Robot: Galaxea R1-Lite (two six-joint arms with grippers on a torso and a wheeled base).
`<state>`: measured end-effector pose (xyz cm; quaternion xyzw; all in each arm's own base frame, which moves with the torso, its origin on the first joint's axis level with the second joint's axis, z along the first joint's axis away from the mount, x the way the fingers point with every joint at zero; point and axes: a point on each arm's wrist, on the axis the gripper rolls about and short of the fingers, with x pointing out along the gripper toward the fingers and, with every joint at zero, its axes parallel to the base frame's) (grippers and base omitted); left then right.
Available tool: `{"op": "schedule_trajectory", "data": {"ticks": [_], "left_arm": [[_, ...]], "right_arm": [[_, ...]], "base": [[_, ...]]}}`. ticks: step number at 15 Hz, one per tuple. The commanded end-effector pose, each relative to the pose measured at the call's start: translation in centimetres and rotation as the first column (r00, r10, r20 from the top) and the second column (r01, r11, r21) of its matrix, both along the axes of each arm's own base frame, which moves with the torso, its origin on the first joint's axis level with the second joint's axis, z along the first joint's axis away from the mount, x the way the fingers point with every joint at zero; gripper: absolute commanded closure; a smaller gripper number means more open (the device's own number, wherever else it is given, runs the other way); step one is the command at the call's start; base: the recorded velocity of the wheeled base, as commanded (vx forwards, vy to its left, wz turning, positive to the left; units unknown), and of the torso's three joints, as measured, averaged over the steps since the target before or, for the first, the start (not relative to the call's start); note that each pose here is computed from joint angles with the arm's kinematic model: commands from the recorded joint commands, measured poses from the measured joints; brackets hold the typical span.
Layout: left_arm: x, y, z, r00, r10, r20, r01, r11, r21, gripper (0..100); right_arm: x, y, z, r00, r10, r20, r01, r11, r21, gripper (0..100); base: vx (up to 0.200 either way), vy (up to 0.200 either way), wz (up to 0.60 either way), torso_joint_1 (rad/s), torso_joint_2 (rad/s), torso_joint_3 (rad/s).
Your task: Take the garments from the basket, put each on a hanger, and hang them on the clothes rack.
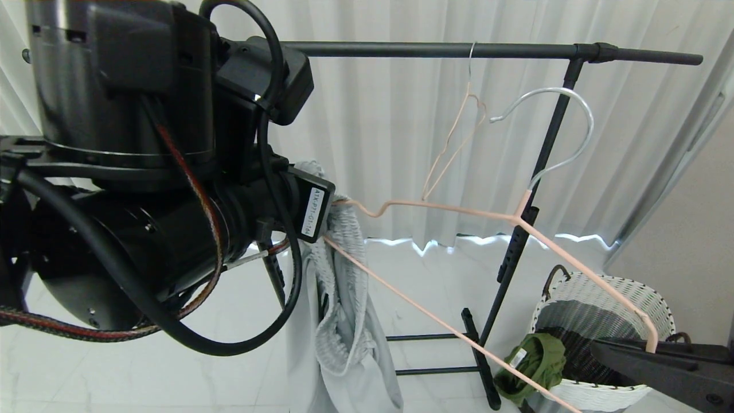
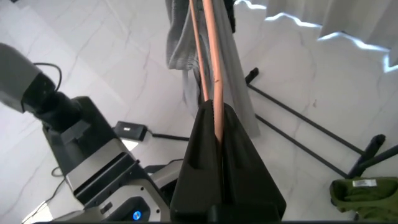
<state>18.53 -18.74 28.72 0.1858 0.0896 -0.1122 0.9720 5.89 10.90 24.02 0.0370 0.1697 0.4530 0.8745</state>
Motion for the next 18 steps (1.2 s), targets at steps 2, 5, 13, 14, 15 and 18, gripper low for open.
{"op": "schedule_trajectory", "data": {"ticks": [2,5,13,14,15,18], "left_arm": [[-0.1,-0.1,0.3,1.000,-0.006,0.006,0.006,1.000,-0.010,100],[-2.1,-1.7,0.6,0.994,-0.111,0.011,0.111,0.993,-0.028,100],[-3.8,-1.7,2.0,0.983,-0.181,0.044,0.183,0.981,-0.069,100],[-3.9,-1.5,2.4,0.983,-0.177,0.054,0.181,0.980,-0.080,100],[-4.0,-1.4,2.7,0.982,-0.176,0.062,0.182,0.979,-0.089,100],[-4.2,-1.1,3.9,0.980,-0.174,0.093,0.184,0.975,-0.121,100]], "right_arm": [[0.0,-0.1,0.0,1.000,-0.002,0.006,0.002,1.000,0.003,100],[0.0,0.4,-0.8,0.998,0.062,0.003,-0.062,0.997,-0.045,100],[2.5,5.2,-3.1,0.998,0.068,-0.001,-0.068,0.996,-0.058,100],[2.8,5.7,-3.3,0.998,0.069,-0.003,-0.069,0.996,-0.059,100],[3.0,6.1,-3.5,0.998,0.069,-0.003,-0.069,0.996,-0.061,100],[4.2,8.5,-3.9,0.998,0.068,0.000,-0.068,0.996,-0.050,100]], "base": [[0.000,0.000,0.00,0.000,0.00,0.000],[0.000,0.000,0.00,0.000,0.00,0.000],[0.000,0.000,0.00,0.000,0.00,0.000],[0.000,0.000,0.00,0.000,0.00,0.000],[0.000,0.000,0.00,0.000,0.00,0.000],[0.000,0.000,0.00,0.000,0.00,0.000]]}}
